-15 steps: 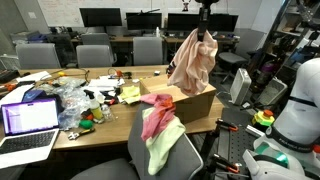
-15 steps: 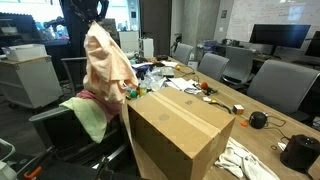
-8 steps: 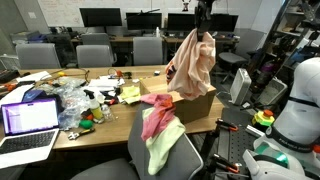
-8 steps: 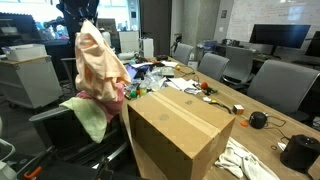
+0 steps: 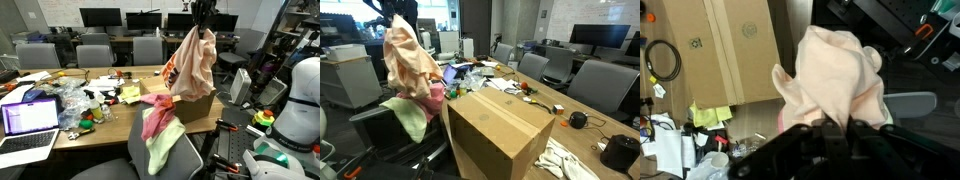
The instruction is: Put the green towel, the pink shirt and the peach shirt on the backrest of the chair respectively
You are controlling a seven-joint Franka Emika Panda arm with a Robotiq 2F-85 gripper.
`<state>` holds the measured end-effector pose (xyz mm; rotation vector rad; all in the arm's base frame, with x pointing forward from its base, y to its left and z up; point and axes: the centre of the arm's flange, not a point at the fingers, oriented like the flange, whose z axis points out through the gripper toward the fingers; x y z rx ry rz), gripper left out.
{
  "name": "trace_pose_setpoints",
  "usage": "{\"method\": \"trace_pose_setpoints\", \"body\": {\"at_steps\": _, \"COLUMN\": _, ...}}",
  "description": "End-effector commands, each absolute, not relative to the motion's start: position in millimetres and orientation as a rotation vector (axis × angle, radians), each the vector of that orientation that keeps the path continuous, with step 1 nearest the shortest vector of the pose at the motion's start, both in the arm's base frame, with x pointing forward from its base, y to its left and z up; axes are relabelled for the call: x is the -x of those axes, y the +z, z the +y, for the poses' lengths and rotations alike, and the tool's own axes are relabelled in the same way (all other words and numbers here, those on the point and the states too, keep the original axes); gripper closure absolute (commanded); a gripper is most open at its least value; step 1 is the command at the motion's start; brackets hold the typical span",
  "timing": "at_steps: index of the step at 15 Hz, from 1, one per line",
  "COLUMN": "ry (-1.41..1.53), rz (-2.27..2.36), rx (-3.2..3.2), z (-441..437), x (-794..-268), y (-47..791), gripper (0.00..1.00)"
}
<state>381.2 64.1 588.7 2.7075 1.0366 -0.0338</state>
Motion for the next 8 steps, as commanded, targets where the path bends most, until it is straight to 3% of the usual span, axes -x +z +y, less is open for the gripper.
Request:
{"method": "trace_pose_setpoints", "body": {"at_steps": 1, "ry": -0.040, "rz": 1.162, "rx": -2.642, "z": 86.0, "x": -388.7, "y": 610.4, "gripper": 0.98}}
{"method": "trace_pose_setpoints", "body": {"at_steps": 8, "ry": -0.090, "rz": 1.291, "rx": -2.562, "z": 125.2, "x": -408.4, "y": 615.6, "gripper": 0.98}}
